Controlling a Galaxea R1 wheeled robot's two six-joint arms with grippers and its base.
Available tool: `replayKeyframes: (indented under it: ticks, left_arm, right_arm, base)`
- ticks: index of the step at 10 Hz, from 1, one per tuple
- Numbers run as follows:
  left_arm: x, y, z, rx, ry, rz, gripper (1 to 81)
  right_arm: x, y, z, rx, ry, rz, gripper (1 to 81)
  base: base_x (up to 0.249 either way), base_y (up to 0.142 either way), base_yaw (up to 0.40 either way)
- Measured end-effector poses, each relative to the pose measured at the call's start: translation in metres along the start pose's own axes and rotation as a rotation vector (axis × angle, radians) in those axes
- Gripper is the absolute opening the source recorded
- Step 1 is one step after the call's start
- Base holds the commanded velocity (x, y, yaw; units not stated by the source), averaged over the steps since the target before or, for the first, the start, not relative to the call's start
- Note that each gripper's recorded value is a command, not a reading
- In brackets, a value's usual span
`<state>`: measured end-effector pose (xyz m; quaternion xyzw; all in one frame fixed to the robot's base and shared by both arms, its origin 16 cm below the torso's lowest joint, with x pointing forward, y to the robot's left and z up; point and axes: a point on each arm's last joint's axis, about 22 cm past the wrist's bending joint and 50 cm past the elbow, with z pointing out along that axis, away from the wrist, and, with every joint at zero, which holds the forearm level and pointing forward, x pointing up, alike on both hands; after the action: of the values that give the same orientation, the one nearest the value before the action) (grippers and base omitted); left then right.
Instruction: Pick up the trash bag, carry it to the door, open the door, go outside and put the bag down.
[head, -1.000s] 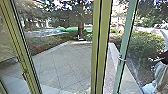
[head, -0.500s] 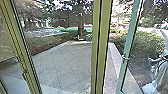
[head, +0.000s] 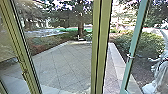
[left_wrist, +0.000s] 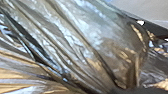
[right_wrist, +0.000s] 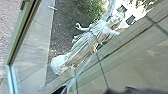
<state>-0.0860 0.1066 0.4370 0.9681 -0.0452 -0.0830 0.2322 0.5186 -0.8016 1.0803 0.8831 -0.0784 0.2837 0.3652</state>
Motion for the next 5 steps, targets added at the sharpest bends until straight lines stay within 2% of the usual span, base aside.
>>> replayKeyframes:
  ticks: [2,3,5]
  left_arm:
    - [0.000,0.000,0.000,0.000,0.000,0.000,1.0]
    - [0.000,0.000,0.000,0.000,0.000,0.000,1.0]
    - [0.000,0.000,0.000,0.000,0.000,0.000,1.0]
  right_arm:
    - [-0.026,-0.051,-0.005,0.214,-0.132,0.170,81.1]
    - [-0.040,-0.090,-0.011,0.333,-0.205,0.236,81.1]
    - [-0.072,-0.174,-0.025,0.536,-0.351,0.309,81.1]
  base:
    - [0.000,0.000,0.000]
    - [0.000,0.000,0.000]
    - [0.000,0.000,0.000]
